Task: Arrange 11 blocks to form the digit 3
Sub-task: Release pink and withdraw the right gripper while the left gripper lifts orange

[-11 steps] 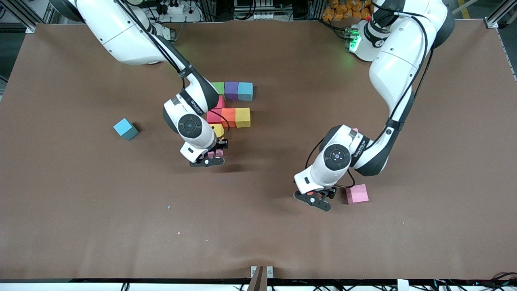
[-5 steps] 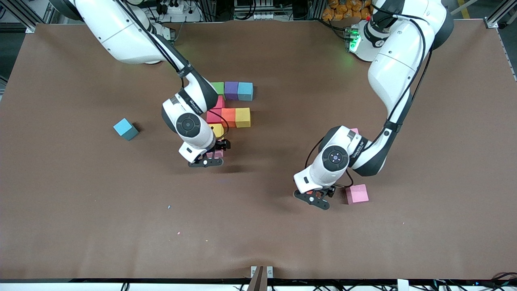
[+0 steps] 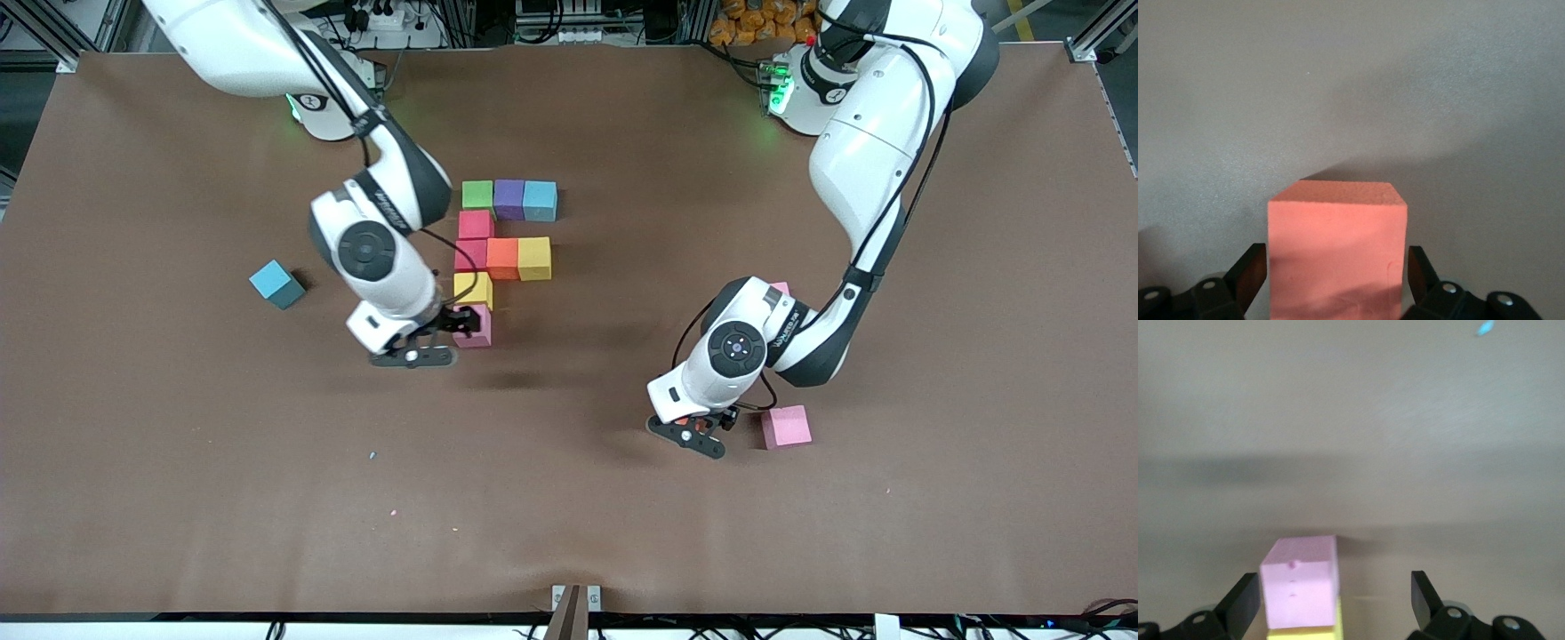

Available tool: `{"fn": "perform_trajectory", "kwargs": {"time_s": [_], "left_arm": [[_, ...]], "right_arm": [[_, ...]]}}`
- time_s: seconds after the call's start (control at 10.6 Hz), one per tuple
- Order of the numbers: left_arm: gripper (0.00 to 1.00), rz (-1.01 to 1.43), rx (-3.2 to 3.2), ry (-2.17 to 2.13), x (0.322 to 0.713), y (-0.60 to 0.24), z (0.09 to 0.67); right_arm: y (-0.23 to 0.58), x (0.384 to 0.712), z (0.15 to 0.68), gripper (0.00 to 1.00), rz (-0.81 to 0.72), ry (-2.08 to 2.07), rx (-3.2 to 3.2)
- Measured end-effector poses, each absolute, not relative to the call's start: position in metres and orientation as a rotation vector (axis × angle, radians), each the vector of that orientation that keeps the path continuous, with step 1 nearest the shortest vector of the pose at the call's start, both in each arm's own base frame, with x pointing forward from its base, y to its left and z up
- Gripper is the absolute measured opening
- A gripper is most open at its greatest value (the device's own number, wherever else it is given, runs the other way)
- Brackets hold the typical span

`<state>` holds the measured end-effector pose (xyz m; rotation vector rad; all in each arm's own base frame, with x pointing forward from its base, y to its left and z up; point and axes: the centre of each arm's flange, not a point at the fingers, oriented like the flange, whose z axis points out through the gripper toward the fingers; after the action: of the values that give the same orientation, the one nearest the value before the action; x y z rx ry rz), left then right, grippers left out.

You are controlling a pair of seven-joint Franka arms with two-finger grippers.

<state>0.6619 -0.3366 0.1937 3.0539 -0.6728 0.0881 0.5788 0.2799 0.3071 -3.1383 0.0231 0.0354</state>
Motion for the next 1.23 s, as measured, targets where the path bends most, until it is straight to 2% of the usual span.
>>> {"fn": "perform_trajectory", "kwargs": {"time_s": [0.09, 0.19, 0.28, 0.57, 0.94, 1.23], "left_arm": [[0.82, 0.089, 3.054, -0.673, 0.662, -0.337, 0.194], [0.65, 0.091, 3.053, -0.674, 0.662, -0.337, 0.195], [0.60, 0.092, 3.052, -0.675, 0.662, -0.338, 0.196], [0.59, 0.098, 3.050, -0.678, 0.662, -0.340, 0.198], [0.59, 0.159, 3.029, -0.897, 0.650, -0.369, 0.210], [0.59, 0.183, 2.954, -1.038, 0.616, -0.429, 0.223]], "right_arm": [[0.266, 0.587, 0.321, 1.00, 0.035, 0.021, -3.145], [0.250, 0.594, 0.336, 1.00, 0.055, 0.010, -3.158], [0.231, 0.600, 0.351, 1.00, 0.078, -0.008, -3.172], [0.168, 0.608, 0.390, 1.00, 0.138, -0.083, -3.203], [0.055, 0.628, 0.451, 1.00, 0.008, -0.155, -3.200], [0.020, 0.607, 0.510, 1.00, -0.023, -0.113, -3.188]]}}
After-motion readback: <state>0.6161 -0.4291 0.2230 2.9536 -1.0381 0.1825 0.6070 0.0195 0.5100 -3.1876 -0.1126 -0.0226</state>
